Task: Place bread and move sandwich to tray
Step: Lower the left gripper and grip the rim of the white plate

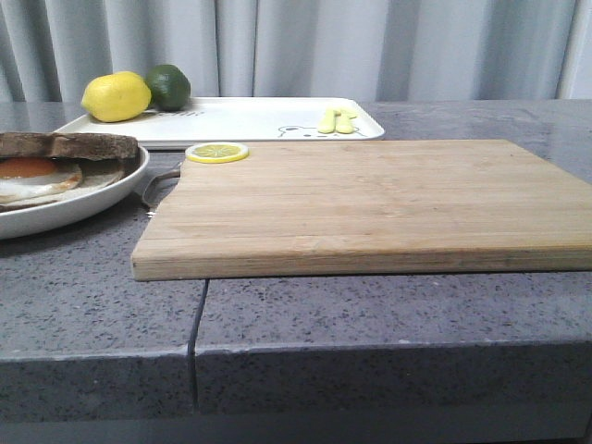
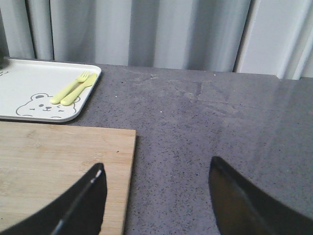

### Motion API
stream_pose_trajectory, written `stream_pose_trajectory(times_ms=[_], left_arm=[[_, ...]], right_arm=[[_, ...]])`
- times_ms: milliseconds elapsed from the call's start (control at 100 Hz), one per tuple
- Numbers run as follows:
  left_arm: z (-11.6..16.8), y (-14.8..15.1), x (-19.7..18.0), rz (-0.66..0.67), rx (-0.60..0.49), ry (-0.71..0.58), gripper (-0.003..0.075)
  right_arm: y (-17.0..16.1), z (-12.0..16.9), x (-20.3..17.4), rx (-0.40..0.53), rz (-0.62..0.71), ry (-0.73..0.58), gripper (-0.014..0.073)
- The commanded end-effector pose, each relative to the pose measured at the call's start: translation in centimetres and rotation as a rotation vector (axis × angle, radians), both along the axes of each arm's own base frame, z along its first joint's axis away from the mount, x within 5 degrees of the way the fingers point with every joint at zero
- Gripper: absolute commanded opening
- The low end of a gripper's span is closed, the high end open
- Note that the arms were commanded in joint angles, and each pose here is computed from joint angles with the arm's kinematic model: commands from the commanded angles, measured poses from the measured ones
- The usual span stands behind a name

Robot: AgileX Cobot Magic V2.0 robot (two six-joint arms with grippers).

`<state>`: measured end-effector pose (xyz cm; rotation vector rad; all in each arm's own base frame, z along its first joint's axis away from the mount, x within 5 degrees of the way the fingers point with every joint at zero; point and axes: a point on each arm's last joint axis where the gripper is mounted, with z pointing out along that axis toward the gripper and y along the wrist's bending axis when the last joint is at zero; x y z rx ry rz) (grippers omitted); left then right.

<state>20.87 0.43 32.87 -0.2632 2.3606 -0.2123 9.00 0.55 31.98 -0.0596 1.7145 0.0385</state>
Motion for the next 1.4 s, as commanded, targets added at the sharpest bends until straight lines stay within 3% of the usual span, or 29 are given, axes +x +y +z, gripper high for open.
stream_pose_trajectory(times_ms=[0,460,1390], left_arm=[[1.0,0.2,1.6,0.015,-0.011,-0.037,0.0351],[-2.2,0.6,5.7,0.016,-0.018,0.102,0.0351],[-6.6,0.8,8.3,0.015,-0.028,0.26,0.0351]], right_arm=[[0.0,1.6,0.0,-0.002,-0.002,-0.105,0.0456],[0.0,1.6,0.0,-0.002,-0.002,-0.104,0.0456],[0.0,1.6,0.0,-0.002,-0.002,-0.104,0.0456]])
